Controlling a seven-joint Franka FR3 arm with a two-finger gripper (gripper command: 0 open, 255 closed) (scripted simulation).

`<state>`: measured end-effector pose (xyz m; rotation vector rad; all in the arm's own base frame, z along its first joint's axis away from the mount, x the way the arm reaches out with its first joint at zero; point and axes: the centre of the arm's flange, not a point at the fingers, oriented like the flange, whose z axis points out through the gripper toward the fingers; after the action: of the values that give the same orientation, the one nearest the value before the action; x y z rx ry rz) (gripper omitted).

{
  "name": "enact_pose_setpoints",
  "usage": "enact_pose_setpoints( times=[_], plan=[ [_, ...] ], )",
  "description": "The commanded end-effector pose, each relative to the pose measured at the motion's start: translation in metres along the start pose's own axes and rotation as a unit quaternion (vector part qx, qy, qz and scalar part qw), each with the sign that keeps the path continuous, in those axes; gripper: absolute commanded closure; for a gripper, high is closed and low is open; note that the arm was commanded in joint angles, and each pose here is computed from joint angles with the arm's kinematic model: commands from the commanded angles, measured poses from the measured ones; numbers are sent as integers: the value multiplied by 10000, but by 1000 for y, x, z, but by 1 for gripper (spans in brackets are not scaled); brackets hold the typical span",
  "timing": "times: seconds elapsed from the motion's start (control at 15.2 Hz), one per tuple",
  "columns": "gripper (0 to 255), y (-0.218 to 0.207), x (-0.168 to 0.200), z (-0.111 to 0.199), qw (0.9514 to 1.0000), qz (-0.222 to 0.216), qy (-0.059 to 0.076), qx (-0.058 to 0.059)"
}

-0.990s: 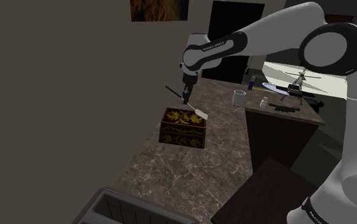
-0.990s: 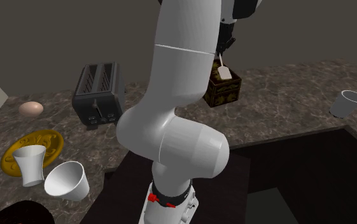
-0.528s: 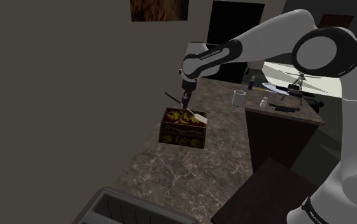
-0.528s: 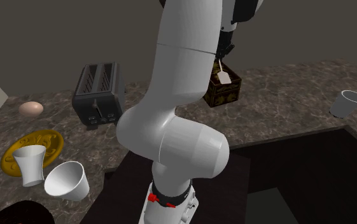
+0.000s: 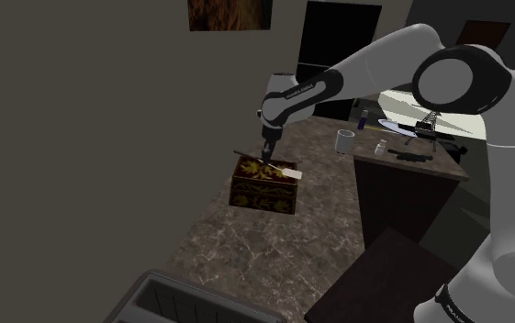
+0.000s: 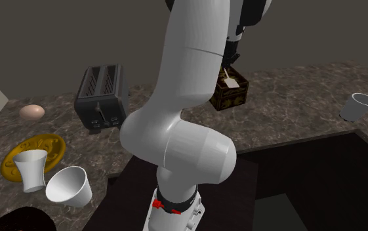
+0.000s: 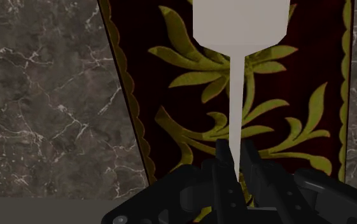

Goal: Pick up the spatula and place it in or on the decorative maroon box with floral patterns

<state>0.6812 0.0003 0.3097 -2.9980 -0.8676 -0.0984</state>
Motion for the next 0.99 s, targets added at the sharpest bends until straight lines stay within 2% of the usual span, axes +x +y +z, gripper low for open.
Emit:
enact_pose_setpoints(
  times=[0.0,0.33,0.4,0.73,0.92],
  plan=[
    [255,0,0,3,10000,0,2,-1],
    [255,0,0,3,10000,0,2,-1],
    [0,0,0,3,10000,0,2,-1],
    [0,0,0,3,10000,0,2,-1],
    [0,0,0,-37,10000,0,2,-1]
  ],
)
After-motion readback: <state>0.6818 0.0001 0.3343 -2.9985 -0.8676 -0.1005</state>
